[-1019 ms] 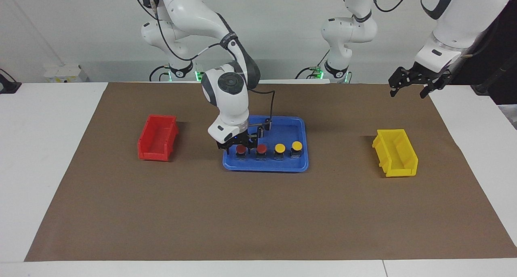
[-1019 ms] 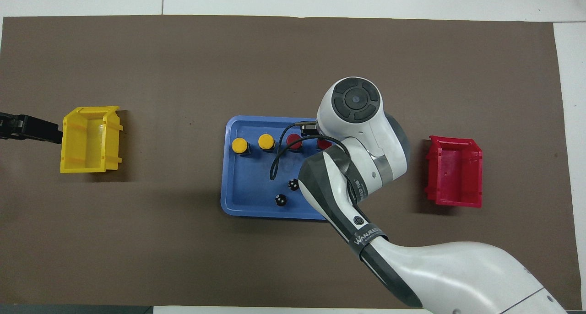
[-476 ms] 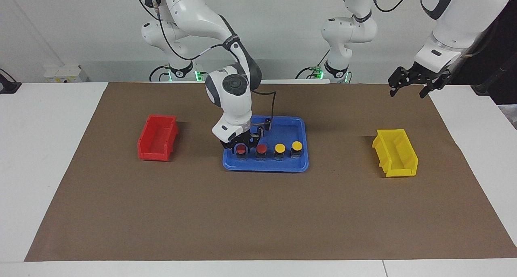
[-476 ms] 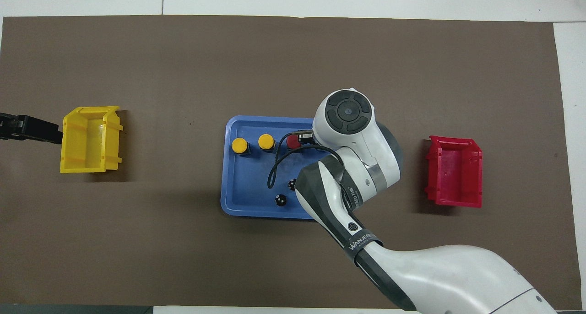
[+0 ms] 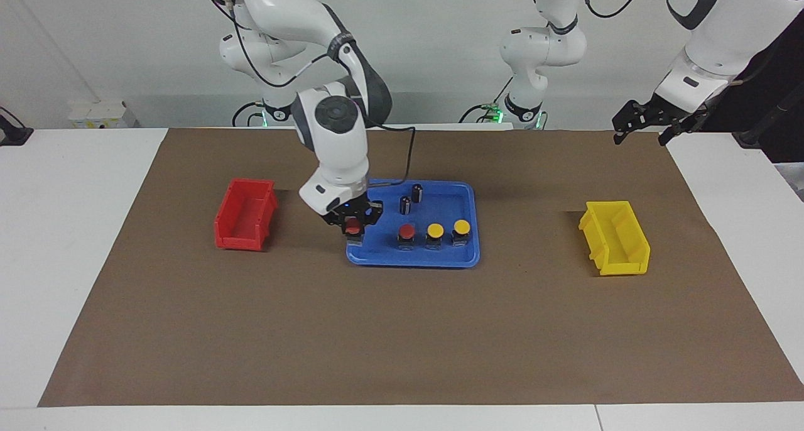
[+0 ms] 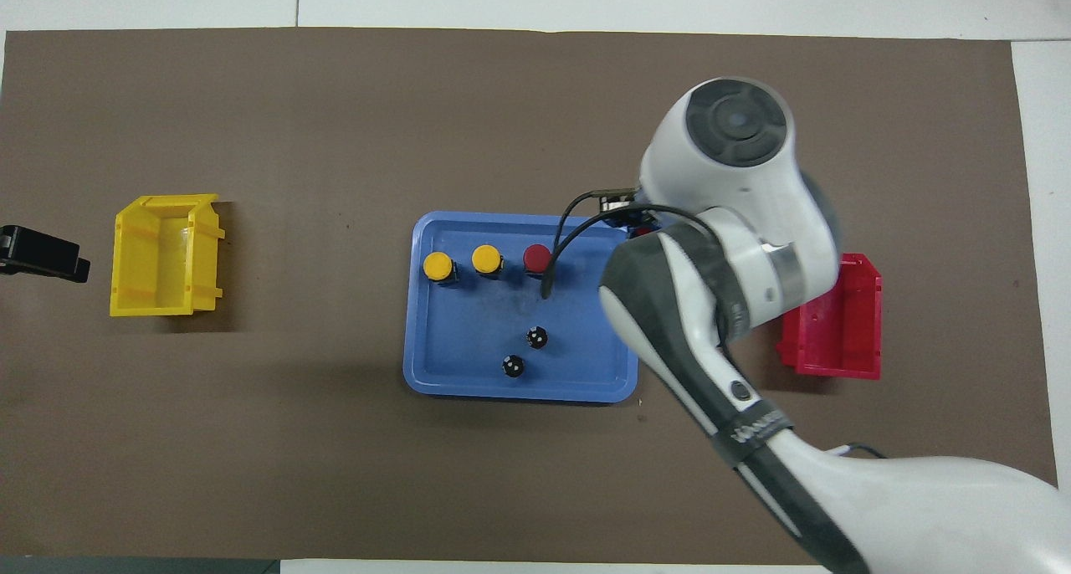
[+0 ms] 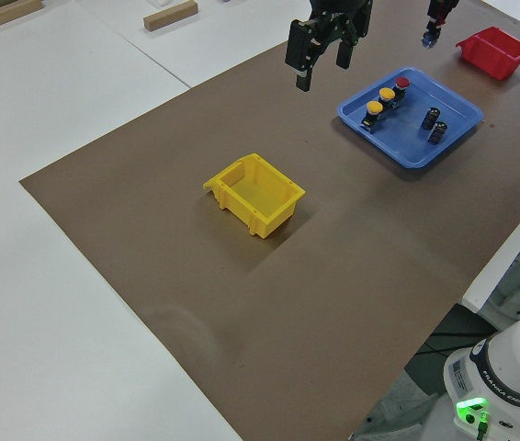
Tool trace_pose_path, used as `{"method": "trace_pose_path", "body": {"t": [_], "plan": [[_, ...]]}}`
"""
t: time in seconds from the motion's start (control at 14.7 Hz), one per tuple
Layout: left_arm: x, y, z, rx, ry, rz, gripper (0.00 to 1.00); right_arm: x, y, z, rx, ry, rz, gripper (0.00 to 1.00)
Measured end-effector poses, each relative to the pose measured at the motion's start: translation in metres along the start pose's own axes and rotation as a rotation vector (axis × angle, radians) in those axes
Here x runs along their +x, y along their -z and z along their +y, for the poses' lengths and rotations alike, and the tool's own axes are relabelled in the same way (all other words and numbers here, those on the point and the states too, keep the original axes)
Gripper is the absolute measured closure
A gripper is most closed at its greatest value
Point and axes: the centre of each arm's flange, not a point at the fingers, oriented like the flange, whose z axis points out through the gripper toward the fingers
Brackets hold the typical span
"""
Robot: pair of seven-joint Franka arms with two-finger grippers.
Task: Sort red and yellow buttons by color
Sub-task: 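Drop the red button in the red bin while the left gripper reaches the tray, then grasp a yellow button with the left gripper while the right gripper withdraws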
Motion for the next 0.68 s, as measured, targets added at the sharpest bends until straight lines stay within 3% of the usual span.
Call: {"method": "trace_pose_path", "body": {"t": [0.14,0.27,0.48,0.68], "plan": [[0.010,-0.023,0.059,0.002,0.055,0.072,0.09,-0.010,0.017,0.079,0.005,0.014,-0.036,0.59],[0.012,-0.056,0.141,-0.008,0.077,0.099,0.11,-0.030,0.002,0.127,0.012,0.010,-0.066,0.59],[0.015,-0.110,0.222,-0.018,0.128,0.097,0.16,-0.057,-0.043,0.158,0.021,0.029,-0.063,0.59],[0.023,-0.160,0.261,-0.027,0.164,0.102,0.18,-0.078,-0.070,0.183,0.028,0.058,-0.080,0.59]]}}
